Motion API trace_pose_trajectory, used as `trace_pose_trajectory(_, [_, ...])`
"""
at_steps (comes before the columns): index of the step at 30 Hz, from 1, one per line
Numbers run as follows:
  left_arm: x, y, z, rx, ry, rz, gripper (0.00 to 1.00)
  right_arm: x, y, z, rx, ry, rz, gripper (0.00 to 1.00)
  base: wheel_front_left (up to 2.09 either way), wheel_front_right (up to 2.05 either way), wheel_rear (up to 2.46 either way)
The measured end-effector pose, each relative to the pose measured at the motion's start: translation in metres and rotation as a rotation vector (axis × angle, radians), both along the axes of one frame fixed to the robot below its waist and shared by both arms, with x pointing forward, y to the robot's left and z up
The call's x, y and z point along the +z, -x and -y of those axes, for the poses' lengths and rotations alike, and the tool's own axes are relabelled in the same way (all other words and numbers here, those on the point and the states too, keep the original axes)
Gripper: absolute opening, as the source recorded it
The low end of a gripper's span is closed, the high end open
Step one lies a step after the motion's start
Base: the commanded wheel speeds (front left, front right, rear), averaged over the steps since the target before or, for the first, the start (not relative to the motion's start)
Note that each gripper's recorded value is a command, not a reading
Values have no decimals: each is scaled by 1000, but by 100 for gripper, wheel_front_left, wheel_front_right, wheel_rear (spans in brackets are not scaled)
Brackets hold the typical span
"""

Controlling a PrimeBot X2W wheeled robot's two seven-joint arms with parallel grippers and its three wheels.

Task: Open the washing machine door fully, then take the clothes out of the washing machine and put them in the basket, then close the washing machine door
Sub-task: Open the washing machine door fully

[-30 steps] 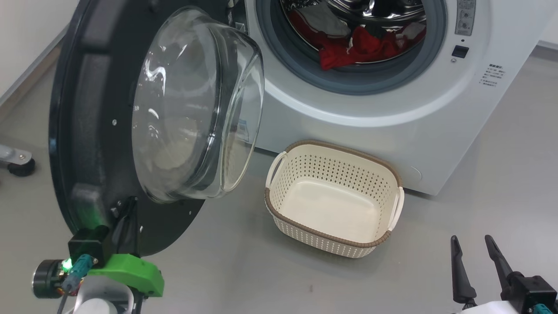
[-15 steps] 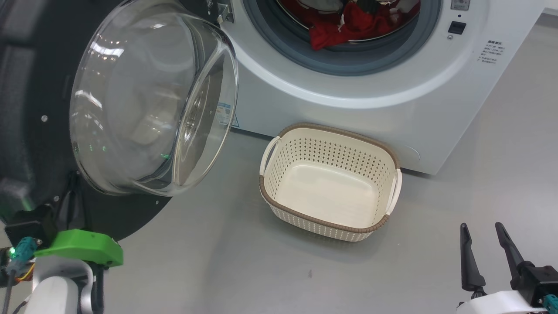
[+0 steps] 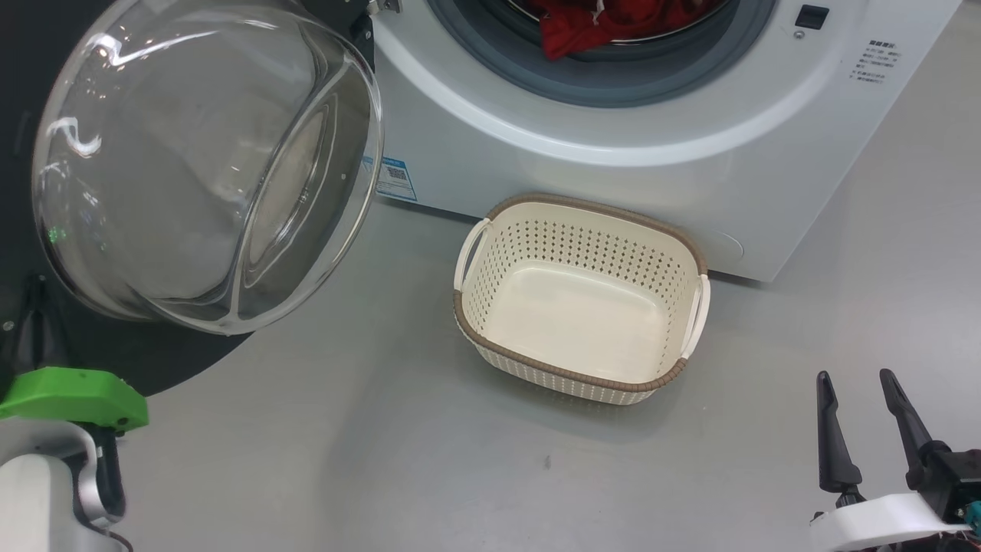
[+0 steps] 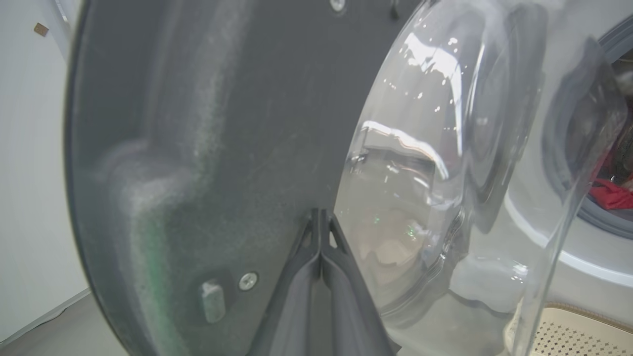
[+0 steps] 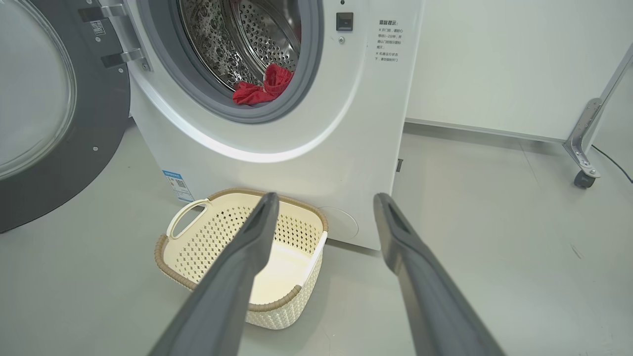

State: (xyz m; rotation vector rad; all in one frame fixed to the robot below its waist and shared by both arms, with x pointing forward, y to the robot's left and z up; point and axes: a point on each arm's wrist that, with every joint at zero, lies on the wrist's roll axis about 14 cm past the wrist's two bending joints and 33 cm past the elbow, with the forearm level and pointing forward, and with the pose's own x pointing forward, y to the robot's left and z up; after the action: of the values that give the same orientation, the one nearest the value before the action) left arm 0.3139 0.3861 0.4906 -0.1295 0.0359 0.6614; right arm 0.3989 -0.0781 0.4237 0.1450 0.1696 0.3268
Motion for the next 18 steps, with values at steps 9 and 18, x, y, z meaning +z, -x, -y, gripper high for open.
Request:
trace_pose_trajectory(9, [-1, 2, -19, 55, -1, -11, 0, 0, -4, 0, -3, -1, 3, 100, 0, 0, 0])
trace_pose_trajectory(18, [-3, 3, -20, 66, -2, 1, 0, 5, -7, -2, 3, -7, 20, 100, 0, 0, 0])
